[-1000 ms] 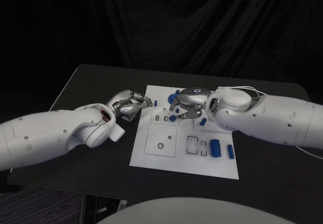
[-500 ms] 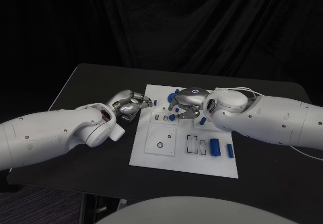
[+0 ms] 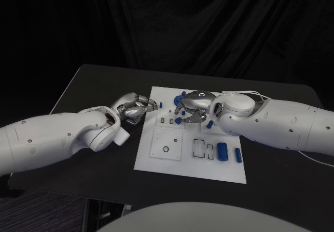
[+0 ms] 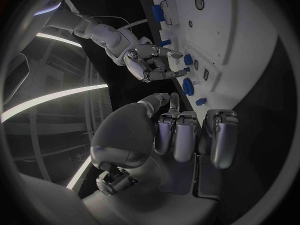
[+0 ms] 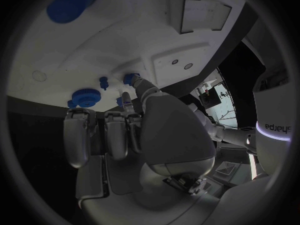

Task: Assemble the parts on the task board

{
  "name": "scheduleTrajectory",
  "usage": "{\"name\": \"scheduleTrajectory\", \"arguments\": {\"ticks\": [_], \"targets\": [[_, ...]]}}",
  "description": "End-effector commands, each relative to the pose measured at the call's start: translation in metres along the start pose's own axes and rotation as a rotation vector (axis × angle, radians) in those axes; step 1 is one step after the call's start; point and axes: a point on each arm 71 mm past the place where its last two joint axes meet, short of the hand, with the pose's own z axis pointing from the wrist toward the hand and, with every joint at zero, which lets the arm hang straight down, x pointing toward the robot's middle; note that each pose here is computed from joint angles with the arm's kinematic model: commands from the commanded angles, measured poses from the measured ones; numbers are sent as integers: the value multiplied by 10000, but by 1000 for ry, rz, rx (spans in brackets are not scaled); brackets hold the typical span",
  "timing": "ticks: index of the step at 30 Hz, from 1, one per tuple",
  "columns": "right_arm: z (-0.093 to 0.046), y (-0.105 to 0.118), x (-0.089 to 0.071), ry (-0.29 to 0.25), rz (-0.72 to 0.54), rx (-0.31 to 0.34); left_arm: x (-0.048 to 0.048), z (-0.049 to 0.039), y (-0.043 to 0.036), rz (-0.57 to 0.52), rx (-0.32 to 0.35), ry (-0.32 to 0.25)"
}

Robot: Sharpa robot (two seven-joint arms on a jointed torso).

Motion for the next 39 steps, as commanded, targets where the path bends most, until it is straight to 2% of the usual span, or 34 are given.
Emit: {"name": "scheduleTrajectory", "arguments": {"ticks": [1, 15, 39], "targets": [[4, -11, 19, 0, -6, 15, 23, 2, 5, -8, 2, 13], [20, 6, 56, 15, -3, 11, 17, 4, 16, -6, 8, 0], [36, 20, 168, 45, 9, 12, 41, 14, 45, -9, -4, 18]]}}
